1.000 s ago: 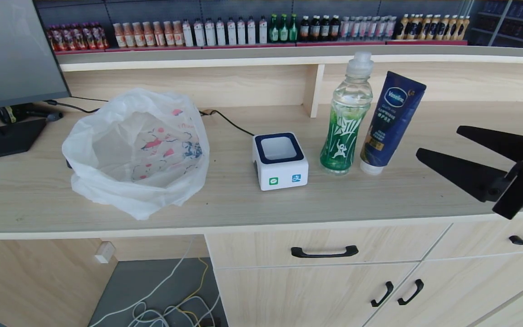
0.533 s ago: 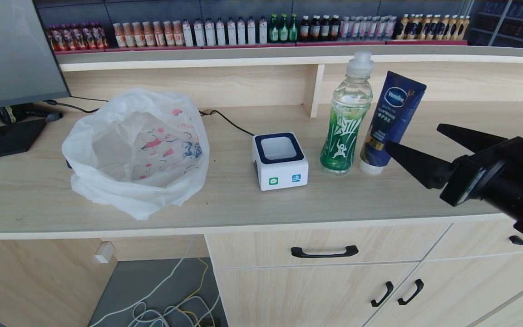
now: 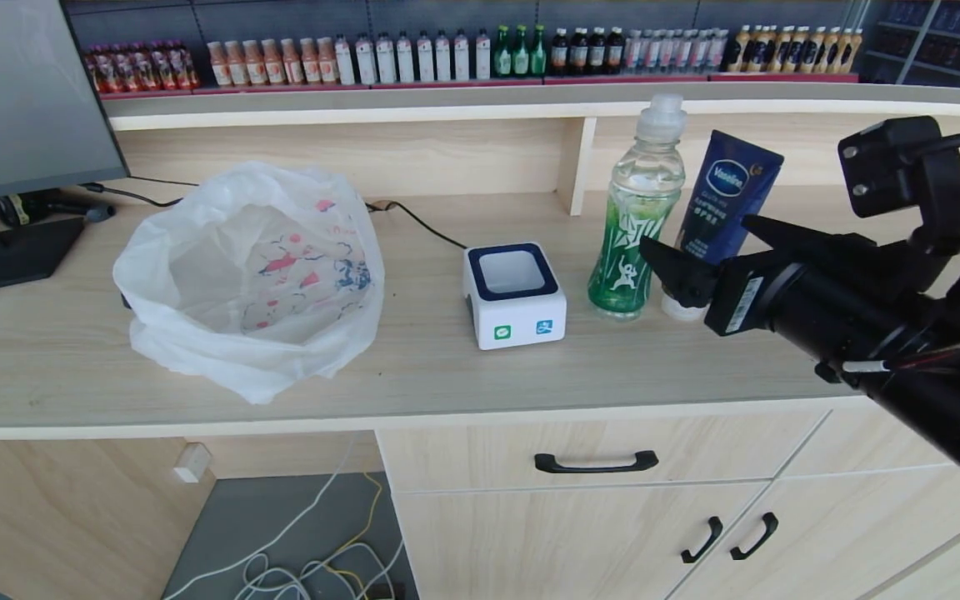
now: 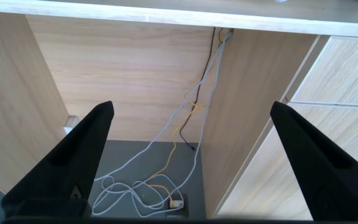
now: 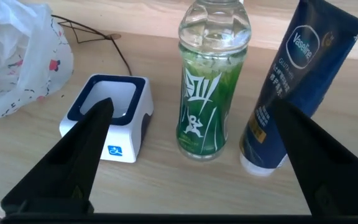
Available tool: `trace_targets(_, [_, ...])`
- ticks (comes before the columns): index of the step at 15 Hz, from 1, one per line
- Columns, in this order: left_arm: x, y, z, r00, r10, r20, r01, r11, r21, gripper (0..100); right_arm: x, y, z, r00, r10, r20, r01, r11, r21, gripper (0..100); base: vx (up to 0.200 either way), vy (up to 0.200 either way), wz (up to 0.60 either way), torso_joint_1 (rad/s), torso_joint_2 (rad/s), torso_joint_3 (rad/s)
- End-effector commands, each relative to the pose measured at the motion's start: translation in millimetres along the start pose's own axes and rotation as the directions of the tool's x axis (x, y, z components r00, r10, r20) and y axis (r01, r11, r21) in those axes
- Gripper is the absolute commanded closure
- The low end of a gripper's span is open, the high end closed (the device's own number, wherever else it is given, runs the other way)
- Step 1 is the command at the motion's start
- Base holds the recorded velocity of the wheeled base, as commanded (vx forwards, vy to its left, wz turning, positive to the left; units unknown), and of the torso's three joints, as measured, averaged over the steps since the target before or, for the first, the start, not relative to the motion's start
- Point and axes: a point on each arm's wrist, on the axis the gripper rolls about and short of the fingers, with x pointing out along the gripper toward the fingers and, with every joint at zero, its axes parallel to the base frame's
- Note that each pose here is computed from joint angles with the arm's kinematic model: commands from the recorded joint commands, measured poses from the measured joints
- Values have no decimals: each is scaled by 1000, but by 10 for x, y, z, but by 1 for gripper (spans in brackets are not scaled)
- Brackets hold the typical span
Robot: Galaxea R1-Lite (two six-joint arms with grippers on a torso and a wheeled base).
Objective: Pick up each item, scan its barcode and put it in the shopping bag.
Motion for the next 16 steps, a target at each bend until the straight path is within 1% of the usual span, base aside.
trace_targets(1, [0,0,0,1000,0,0,0,1000,-1,0,140,48,-57,1000,-2,-17,2,1000,-8,0,0,0,0,0,0,0])
trace_targets(2, [0,0,0,1000,0,0,0,1000,-1,0,255,89,-73,1000,-3,-17,3,1000,-8,0,0,0,0,0,0,0])
trace_targets(6, [0,0,0,1000,0,0,0,1000,-1,0,435,140,-153,999,-28,-36,28,1000,-7,0,0,0,0,0,0,0])
trace_targets(8, [0,0,0,1000,0,0,0,1000,-1,0,506,90,-184,998,-54,-33,54,999,-10,0,0,0,0,0,0,0])
trace_targets(11, [0,0,0,1000,0,0,0,1000,-1,0,621,111,-126,998,-61,18,61,998,8,0,0,0,0,0,0,0])
trace_targets(14, [0,0,0,1000,-2,0,2,1000,-1,0,665,106,-172,997,-74,9,74,997,8,0,0,0,0,0,0,0])
trace_targets(16, [0,0,0,1000,0,0,0,1000,-1,0,683,60,-187,996,-90,5,90,996,3,0,0,0,0,0,0,0])
